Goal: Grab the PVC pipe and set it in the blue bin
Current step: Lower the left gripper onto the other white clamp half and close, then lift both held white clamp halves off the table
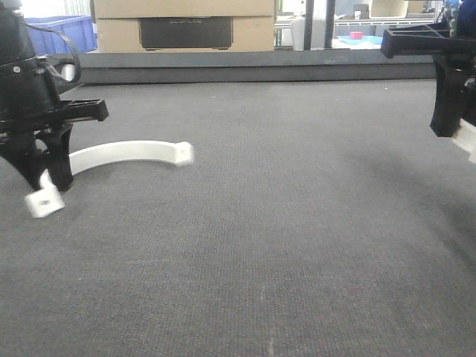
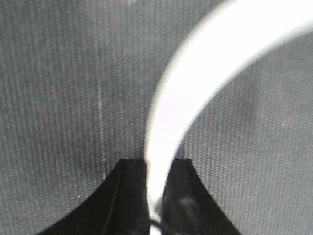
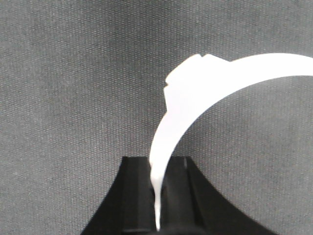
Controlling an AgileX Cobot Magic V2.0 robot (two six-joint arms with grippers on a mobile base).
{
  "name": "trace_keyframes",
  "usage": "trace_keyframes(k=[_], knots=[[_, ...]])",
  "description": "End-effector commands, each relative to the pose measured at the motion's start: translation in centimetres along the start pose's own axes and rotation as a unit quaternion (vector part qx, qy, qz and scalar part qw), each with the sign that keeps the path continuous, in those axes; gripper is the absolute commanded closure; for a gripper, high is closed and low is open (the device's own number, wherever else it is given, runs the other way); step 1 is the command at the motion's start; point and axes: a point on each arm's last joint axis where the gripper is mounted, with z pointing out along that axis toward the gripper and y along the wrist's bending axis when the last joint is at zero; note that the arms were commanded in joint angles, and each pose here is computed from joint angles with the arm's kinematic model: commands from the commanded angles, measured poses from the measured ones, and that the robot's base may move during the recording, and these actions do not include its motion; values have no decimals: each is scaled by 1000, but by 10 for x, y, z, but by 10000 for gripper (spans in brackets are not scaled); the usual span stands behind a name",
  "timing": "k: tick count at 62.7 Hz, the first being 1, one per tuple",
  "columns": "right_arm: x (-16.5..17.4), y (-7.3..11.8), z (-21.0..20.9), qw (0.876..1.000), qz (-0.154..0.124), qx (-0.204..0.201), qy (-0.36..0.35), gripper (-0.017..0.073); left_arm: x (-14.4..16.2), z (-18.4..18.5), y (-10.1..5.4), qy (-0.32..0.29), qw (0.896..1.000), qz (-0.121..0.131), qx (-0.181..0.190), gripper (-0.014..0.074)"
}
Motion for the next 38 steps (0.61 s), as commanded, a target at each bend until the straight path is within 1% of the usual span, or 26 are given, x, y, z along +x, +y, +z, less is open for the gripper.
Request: trace_keyframes(k=[1, 8, 16, 29, 38], knots=[[0, -1, -3, 1000, -4, 4, -10, 727, -1, -2, -2, -3, 1000, -1, 2, 705], [0, -1, -3, 1000, -4, 4, -10, 727, 0, -9, -3, -4, 1000, 0, 2, 704], [0, -1, -5, 1000, -5, 4, -12, 727, 2, -25, -3, -21, 1000, 1, 5, 704], [2, -3, -18, 999, -11, 3, -37, 727, 13, -73, -7, -79, 997, 7, 14, 704], [5, -3, -31, 998, -14, -4, -62, 727, 25, -110, -10, -130, 991, 14, 22, 704]])
